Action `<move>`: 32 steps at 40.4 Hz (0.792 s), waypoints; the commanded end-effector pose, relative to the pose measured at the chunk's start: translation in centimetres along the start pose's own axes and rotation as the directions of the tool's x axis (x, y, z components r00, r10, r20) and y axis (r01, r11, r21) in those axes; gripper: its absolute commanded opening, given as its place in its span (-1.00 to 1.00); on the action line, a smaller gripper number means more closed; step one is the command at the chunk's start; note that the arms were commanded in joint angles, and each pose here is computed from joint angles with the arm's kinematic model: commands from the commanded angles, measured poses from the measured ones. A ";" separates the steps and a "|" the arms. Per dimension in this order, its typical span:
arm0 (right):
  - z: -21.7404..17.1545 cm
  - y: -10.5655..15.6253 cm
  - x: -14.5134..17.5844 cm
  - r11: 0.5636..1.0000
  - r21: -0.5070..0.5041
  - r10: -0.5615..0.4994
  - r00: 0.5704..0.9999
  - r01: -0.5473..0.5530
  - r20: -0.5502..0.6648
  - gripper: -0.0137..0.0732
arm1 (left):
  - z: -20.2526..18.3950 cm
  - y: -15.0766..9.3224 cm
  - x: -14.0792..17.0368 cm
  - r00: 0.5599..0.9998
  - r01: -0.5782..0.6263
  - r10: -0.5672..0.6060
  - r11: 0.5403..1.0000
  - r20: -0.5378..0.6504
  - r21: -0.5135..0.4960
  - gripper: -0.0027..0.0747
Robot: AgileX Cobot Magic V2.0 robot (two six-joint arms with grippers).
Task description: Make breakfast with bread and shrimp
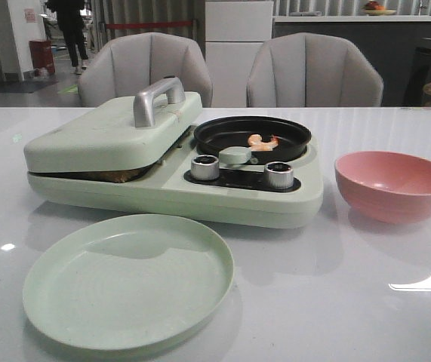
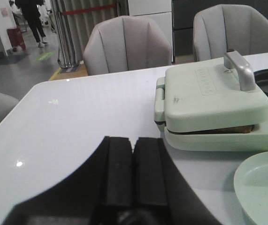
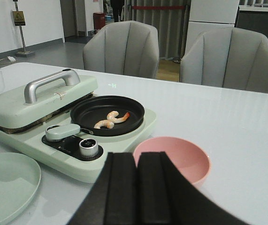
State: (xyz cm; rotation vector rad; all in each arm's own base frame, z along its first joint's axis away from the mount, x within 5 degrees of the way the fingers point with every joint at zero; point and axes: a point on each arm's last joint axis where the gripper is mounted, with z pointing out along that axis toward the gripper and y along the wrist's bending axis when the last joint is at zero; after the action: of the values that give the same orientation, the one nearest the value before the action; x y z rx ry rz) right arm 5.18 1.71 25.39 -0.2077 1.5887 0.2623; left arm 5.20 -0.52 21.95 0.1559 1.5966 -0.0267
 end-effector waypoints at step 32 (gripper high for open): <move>-0.1 0.0 -1.6 1.000 0.009 -0.009 0.994 0.008 0.105 -0.76 | 0.2 -0.3 0.7 0.977 0.009 -0.011 1.000 0.212 0.013 -0.85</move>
State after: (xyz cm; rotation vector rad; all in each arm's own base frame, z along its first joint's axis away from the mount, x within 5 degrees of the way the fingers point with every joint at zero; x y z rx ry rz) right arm 5.18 1.71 25.39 -0.2077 1.5887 0.2623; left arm 5.53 -0.72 21.39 0.1526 1.4583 -0.0390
